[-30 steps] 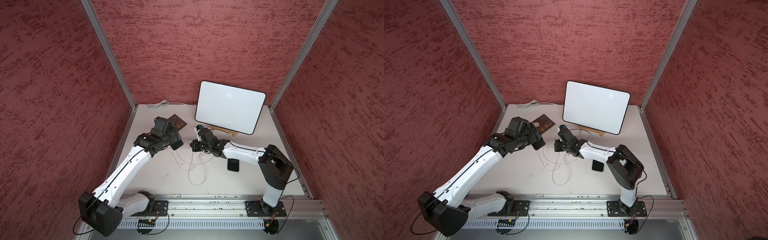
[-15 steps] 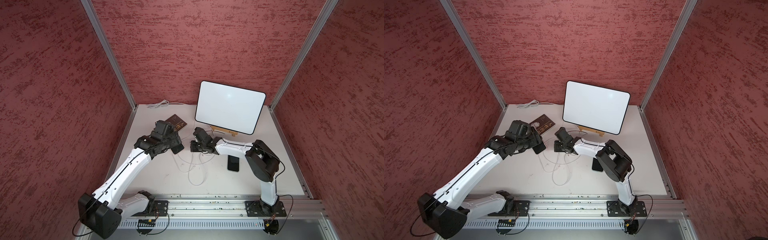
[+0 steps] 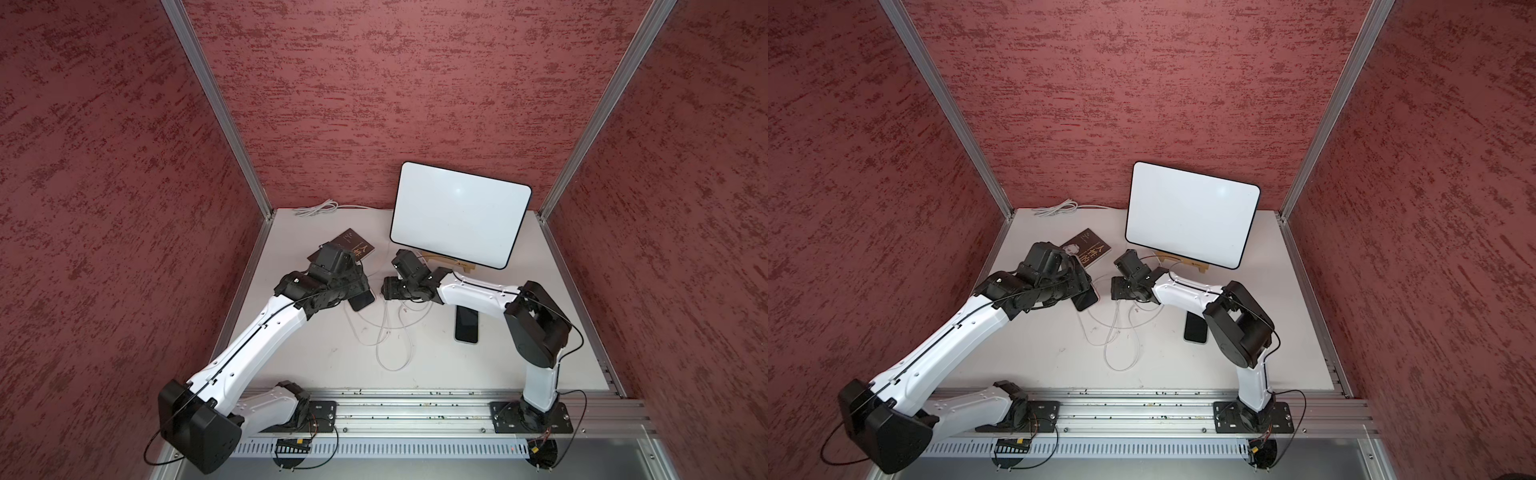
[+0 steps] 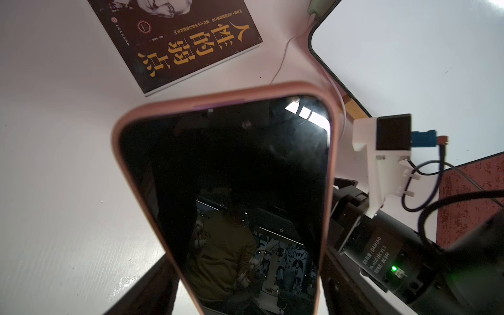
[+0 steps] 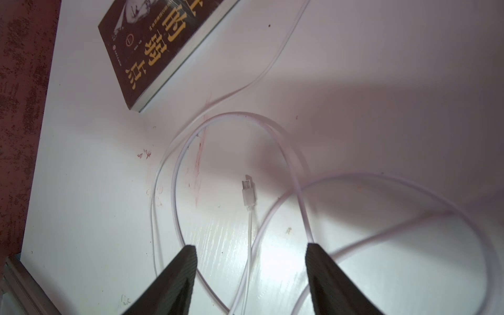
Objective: Unplug the charging cable from the phone
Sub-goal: Remove the charging cable from the phone, then move the phone to the center of the board.
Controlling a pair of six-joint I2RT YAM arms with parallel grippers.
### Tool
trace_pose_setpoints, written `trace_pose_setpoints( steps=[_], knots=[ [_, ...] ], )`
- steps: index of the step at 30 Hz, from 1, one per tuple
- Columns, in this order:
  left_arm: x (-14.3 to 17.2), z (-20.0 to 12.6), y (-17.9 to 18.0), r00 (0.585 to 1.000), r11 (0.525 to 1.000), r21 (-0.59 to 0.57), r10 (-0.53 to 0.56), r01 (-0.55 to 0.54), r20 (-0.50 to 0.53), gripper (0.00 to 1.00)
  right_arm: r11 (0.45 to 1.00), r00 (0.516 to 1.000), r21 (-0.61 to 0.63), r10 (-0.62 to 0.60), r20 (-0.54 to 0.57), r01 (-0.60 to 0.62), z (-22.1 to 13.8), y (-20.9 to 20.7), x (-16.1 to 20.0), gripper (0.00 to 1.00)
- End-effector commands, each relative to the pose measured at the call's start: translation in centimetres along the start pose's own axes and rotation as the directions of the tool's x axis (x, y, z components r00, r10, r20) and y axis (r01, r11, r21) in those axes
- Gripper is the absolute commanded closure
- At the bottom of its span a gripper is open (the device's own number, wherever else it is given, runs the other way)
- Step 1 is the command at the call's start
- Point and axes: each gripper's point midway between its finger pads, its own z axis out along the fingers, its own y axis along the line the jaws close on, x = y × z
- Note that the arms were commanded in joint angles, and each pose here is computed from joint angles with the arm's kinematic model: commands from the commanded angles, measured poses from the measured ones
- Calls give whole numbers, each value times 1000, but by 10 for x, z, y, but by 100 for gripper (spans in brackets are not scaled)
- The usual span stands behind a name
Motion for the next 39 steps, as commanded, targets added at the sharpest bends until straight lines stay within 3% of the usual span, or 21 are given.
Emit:
trace_pose_setpoints(
  steps=[1,9,19,31,39],
  knots=[
    [-13,-4,-35,999,996,82,19,-22,42,46,995,999,102,-16,51,10,-38,-24,-8,29],
    [7,25,-86,992,986,109,128,-125,-22,47,964,996,249,82,39,-89,-82,-87,35,29],
    [42,58,-127,970,971,126,218,-204,-105,47,921,986,356,168,-3,-156,-77,-129,67,38],
    [49,62,-126,967,970,110,228,-216,-115,47,908,968,380,228,-101,-174,-41,-148,87,40],
    [52,66,-124,965,970,106,229,-217,-124,47,886,959,424,259,-114,-189,-37,-163,94,40]
  ],
)
